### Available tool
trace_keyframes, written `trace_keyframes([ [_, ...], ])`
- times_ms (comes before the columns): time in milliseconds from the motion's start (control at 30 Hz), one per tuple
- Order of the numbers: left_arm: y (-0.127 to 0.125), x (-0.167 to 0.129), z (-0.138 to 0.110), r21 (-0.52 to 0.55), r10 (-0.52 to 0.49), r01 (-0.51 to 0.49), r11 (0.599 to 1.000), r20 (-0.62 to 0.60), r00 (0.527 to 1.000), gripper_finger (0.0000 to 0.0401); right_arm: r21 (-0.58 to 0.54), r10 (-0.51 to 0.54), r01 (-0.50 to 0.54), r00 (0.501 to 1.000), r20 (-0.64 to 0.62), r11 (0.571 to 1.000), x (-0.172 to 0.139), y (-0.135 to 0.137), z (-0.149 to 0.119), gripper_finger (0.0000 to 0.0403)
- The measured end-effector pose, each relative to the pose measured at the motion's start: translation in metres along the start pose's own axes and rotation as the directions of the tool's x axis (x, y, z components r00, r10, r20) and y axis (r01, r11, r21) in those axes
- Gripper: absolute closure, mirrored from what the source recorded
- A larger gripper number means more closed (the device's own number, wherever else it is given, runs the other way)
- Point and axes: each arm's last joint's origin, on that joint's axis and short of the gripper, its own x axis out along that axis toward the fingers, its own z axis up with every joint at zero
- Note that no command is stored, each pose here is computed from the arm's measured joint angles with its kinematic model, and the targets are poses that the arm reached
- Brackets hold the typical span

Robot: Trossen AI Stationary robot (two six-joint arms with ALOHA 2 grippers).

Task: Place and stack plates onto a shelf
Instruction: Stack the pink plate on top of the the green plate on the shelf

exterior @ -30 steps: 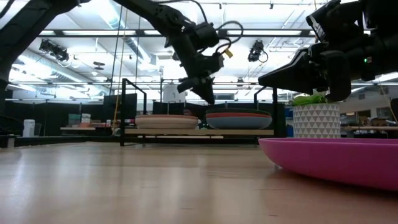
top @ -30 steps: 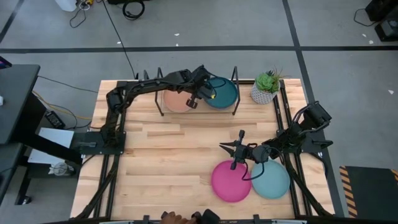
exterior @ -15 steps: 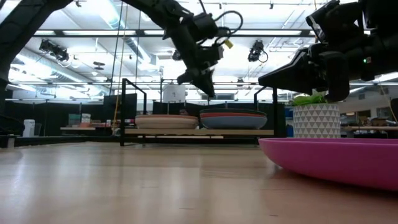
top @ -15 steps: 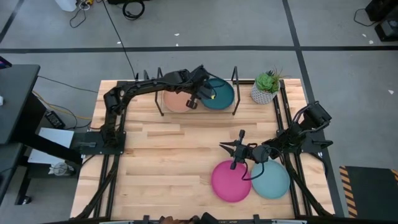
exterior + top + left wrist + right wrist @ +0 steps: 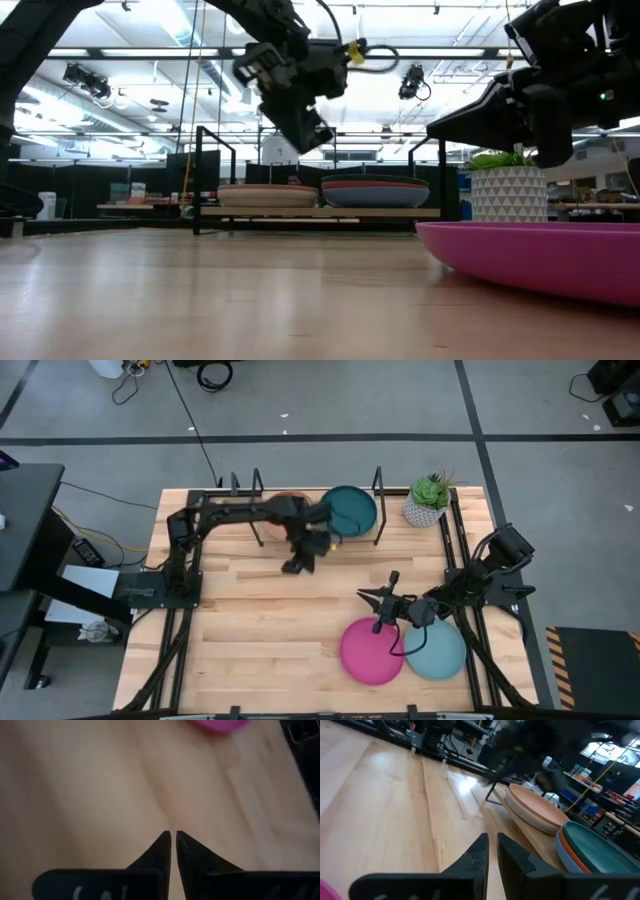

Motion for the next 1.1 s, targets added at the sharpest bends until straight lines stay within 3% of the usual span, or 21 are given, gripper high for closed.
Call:
trace_keyframes([
  [133, -0.023, 0.030, 0.009, -0.045, -0.003, 0.001, 0.999, -0.046, 0.999, 0.0367, -0.015, 0.002, -0.002, 1.000, -0.003, 1.000, 0.003, -0.002, -0.001, 0.0359],
  [300, -0.055, 0.062, 0.025, 0.013, 0.226, -0.227, 0.974, -0.157, 0.961, 0.0367, -0.018, 0.045, -0.045, 0.999, 0.003, 0.999, 0.008, -0.004, -0.002, 0.0359],
  [400, -0.077, 0.075, 0.032, 0.030, 0.303, -0.303, 0.953, -0.198, 0.932, 0.0367, -0.029, 0.105, -0.104, 0.994, 0.011, 0.994, 0.009, -0.003, -0.003, 0.0359],
  [667, -0.126, 0.101, 0.050, 0.031, 0.318, -0.317, 0.948, -0.144, 0.937, 0.0367, -0.058, 0.213, -0.211, 0.976, 0.034, 0.976, 0.008, 0.000, -0.003, 0.0359],
  [833, -0.146, 0.110, 0.070, 0.011, 0.345, -0.345, 0.938, 0.034, 0.938, 0.0367, -0.087, 0.256, -0.256, 0.967, -0.003, 0.963, 0.008, 0.003, -0.008, 0.0359],
  [900, -0.156, 0.114, 0.076, 0.062, 0.396, -0.402, 0.913, 0.087, 0.914, 0.0364, -0.092, 0.262, -0.263, 0.965, -0.026, 0.960, 0.008, 0.003, -0.011, 0.0359],
  [1100, -0.191, 0.126, 0.085, 0.221, 0.574, -0.599, 0.770, 0.171, 0.801, 0.0321, -0.099, 0.275, -0.278, 0.960, -0.046, 0.955, 0.006, 0.005, -0.013, 0.0359],
])
